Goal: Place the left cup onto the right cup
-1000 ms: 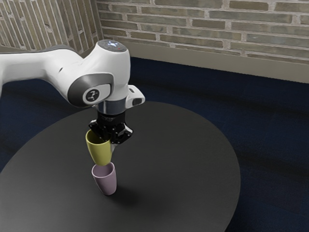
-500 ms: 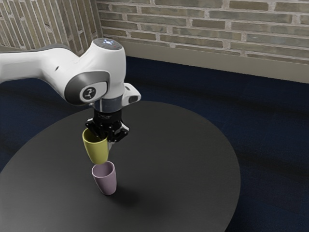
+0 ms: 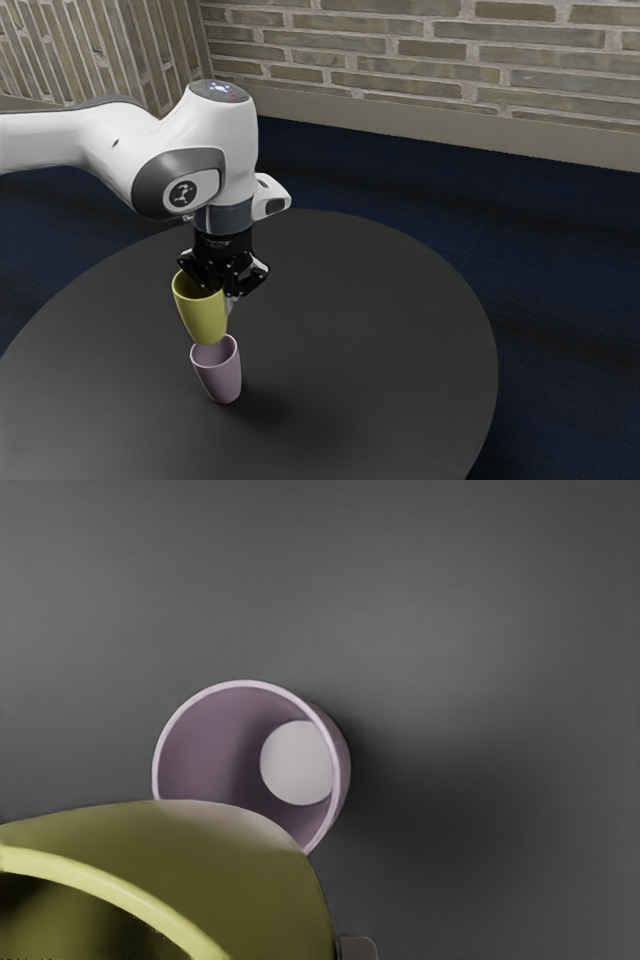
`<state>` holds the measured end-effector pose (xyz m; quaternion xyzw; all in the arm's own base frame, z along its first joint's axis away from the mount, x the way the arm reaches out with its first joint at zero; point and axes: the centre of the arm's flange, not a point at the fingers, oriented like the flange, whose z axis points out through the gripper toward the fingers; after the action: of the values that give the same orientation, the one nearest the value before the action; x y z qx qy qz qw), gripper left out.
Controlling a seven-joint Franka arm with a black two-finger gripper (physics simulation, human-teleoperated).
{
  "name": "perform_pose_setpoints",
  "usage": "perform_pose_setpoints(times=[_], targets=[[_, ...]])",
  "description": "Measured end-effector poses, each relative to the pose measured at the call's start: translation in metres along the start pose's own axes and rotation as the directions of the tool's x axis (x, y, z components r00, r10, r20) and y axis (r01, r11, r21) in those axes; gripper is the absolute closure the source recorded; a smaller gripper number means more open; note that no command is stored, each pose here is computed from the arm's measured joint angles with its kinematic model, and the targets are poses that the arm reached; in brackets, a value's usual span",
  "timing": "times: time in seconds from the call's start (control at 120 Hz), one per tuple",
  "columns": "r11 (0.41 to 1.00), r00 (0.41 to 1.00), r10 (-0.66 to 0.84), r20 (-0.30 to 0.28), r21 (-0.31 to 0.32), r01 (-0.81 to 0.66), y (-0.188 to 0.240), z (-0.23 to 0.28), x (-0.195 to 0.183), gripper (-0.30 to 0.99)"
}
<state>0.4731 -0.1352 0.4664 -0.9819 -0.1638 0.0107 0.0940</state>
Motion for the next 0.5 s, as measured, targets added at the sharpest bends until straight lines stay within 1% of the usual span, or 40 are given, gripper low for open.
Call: perform_pose_setpoints(times=[0.5], targets=[[1.000, 1.000, -0.017, 0.000, 0.006, 0.017, -0.0091, -0.0001, -0.0075, 0.77]])
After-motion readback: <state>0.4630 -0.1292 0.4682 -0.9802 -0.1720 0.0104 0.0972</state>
